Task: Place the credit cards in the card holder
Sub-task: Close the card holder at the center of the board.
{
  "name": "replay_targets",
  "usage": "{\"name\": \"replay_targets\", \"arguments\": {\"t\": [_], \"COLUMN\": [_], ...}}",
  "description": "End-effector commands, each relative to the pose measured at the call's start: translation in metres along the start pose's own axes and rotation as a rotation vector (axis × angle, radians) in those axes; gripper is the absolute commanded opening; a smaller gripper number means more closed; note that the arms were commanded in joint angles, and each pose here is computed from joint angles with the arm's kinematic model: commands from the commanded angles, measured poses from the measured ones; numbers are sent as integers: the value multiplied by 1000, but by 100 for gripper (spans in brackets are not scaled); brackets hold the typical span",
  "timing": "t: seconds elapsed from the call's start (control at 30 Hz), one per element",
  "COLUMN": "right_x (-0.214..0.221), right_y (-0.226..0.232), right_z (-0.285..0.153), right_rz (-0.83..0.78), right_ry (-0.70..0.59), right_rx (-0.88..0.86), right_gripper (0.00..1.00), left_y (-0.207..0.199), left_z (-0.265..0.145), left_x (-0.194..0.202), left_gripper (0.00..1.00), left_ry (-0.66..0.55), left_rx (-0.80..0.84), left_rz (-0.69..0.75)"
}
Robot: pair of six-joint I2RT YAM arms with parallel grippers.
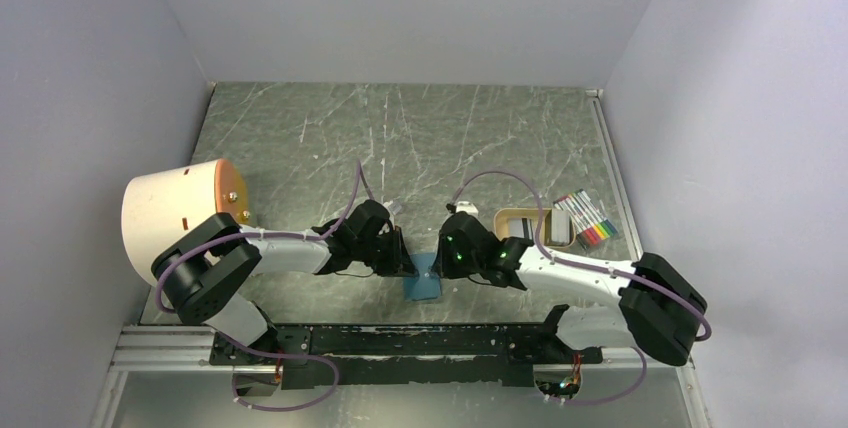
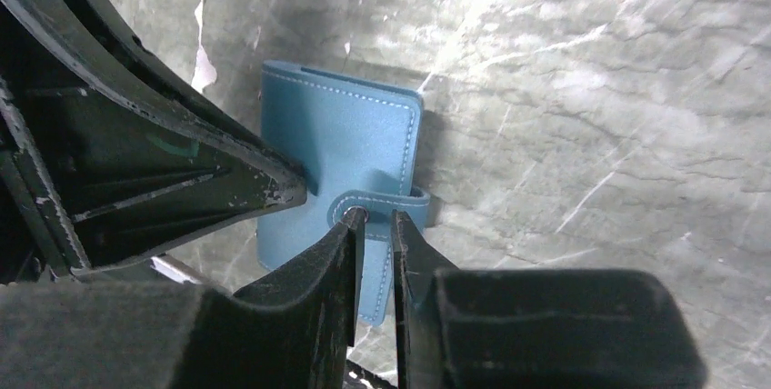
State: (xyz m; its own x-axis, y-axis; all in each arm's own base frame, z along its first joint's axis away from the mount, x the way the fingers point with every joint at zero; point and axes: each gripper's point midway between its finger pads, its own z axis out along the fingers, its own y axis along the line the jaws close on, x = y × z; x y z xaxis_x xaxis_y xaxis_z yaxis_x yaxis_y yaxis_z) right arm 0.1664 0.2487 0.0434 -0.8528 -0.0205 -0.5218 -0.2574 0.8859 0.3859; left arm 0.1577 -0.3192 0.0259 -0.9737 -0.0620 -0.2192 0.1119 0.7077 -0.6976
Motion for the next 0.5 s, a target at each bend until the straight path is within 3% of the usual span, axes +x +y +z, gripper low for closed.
{"name": "replay_targets", "arguments": {"t": [0.0,0.47], "right_x": [6,14], "right_y": [12,6], "right_z": [5,13], "right_rz": [11,11], "right_ry": [35,64], "right_rx": [-79,-81], "right_gripper": [21,19], "left_y": [24,23], "left_z": [2,3], "left_x": [18,17], "left_gripper": [19,18], "left_ry": [52,49], "left_rx": [-77,-76], "left_rz": [7,9]}}
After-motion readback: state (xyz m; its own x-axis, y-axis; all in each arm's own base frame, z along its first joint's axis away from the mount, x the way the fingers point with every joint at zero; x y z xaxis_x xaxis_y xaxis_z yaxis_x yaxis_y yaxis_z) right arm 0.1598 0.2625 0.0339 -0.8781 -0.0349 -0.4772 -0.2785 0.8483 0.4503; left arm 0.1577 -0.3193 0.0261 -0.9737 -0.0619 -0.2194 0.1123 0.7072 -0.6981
